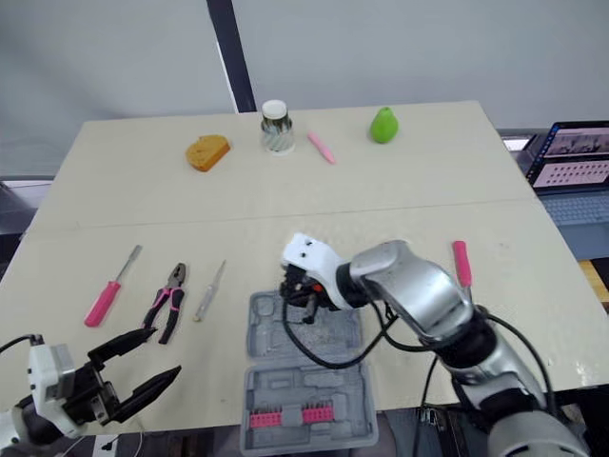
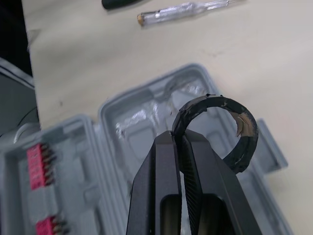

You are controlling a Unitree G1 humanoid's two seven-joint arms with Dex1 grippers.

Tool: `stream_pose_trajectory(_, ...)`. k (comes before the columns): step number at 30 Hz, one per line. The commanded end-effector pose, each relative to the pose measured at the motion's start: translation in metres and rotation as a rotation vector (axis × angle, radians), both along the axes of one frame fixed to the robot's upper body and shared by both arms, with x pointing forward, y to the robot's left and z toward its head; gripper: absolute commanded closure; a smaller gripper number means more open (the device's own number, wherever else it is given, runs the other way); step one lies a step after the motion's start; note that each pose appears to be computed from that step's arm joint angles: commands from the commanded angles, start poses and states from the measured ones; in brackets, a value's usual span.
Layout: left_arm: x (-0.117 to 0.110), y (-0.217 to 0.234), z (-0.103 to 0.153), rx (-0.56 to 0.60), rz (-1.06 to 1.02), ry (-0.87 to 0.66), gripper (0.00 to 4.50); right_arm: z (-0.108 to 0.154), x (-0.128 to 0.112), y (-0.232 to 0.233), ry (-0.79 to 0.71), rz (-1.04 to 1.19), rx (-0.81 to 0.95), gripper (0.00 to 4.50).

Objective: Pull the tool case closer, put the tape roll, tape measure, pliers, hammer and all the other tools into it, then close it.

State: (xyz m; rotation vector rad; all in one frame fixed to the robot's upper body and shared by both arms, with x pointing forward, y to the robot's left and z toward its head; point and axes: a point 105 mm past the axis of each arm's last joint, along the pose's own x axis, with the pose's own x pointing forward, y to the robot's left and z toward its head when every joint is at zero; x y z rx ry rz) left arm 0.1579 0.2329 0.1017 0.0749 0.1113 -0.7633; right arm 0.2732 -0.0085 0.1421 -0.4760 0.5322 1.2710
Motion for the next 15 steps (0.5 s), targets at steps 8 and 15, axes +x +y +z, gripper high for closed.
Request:
stream_pose_trajectory(8, -0.006, -0.004, 0.007, 0.021, -0.014, -0.025, 0.00, -0.015, 0.011, 0.045, -0.019, 0.050, -0.001, 4.47)
stream_pose_trajectory(15, -0.010, 0.000, 0.008, 0.038, -0.001, -0.014, 0.00, -0.030, 0.009, 0.062, 0.027, 0.062, -0.010, 4.47)
